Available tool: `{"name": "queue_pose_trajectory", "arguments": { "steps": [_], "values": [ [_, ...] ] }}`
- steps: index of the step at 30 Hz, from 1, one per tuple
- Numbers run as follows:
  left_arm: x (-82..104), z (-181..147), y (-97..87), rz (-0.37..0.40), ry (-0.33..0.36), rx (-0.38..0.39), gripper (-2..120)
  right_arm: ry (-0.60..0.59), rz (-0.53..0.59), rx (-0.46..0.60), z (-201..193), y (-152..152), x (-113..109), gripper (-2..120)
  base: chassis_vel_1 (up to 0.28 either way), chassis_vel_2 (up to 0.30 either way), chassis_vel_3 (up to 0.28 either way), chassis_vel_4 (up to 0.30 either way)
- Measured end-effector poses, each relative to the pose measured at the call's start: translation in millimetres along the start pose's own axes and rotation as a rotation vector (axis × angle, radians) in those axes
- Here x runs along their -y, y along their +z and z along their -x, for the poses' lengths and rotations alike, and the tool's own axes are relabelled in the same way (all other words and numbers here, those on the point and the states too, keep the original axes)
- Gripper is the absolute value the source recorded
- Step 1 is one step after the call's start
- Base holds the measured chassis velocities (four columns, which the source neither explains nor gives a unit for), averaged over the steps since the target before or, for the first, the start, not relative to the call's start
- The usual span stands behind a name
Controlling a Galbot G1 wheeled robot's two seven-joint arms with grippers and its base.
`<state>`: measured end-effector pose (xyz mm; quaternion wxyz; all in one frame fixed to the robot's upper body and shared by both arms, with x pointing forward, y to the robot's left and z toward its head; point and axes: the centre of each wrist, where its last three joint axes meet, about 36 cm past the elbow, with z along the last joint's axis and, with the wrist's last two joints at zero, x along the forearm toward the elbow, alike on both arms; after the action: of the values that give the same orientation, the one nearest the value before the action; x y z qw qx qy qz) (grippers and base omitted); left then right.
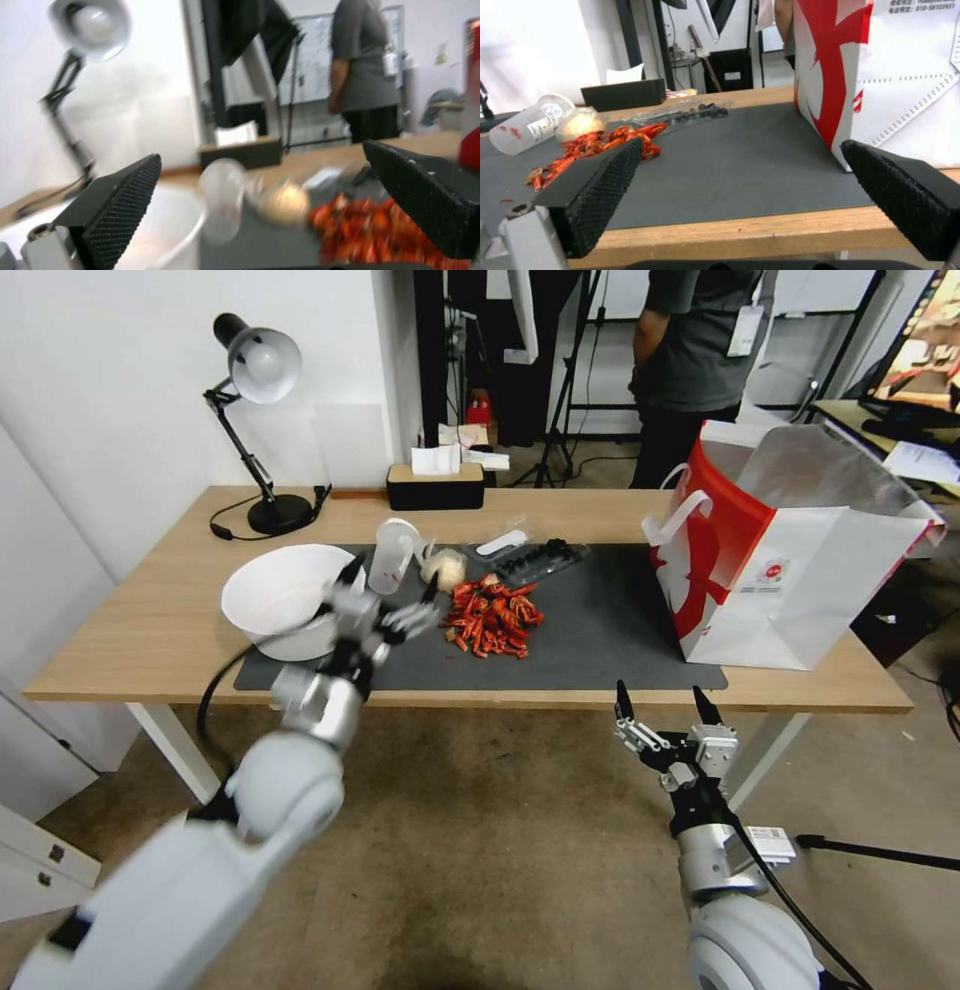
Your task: Pick up the trash from the table and place it into the takeout bag.
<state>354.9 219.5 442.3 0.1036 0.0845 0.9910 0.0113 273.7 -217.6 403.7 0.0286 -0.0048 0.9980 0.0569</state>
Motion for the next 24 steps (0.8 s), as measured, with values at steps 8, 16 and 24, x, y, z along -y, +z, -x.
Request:
{"name": "queue_pose_trajectory", "arguments": {
  "steps": [8,16,24],
  "values": [
    [-3.0,-75,29.1,0.119,-0.186,-0.172,100,-0.005,0.002,-0.003,-4,-2,-1,100,0.000,0.000,0.000,0.000],
    [-10.0,-91,42.9,0.136,-0.206,-0.220,100,-0.009,-0.002,-0.005,-4,-2,0,100,0.000,0.000,0.000,0.000],
    [-6.2,-96,53.5,0.116,-0.203,-0.246,100,-0.006,-0.002,-0.010,-5,1,0,100,0.000,0.000,0.000,0.000]
  ]
}}
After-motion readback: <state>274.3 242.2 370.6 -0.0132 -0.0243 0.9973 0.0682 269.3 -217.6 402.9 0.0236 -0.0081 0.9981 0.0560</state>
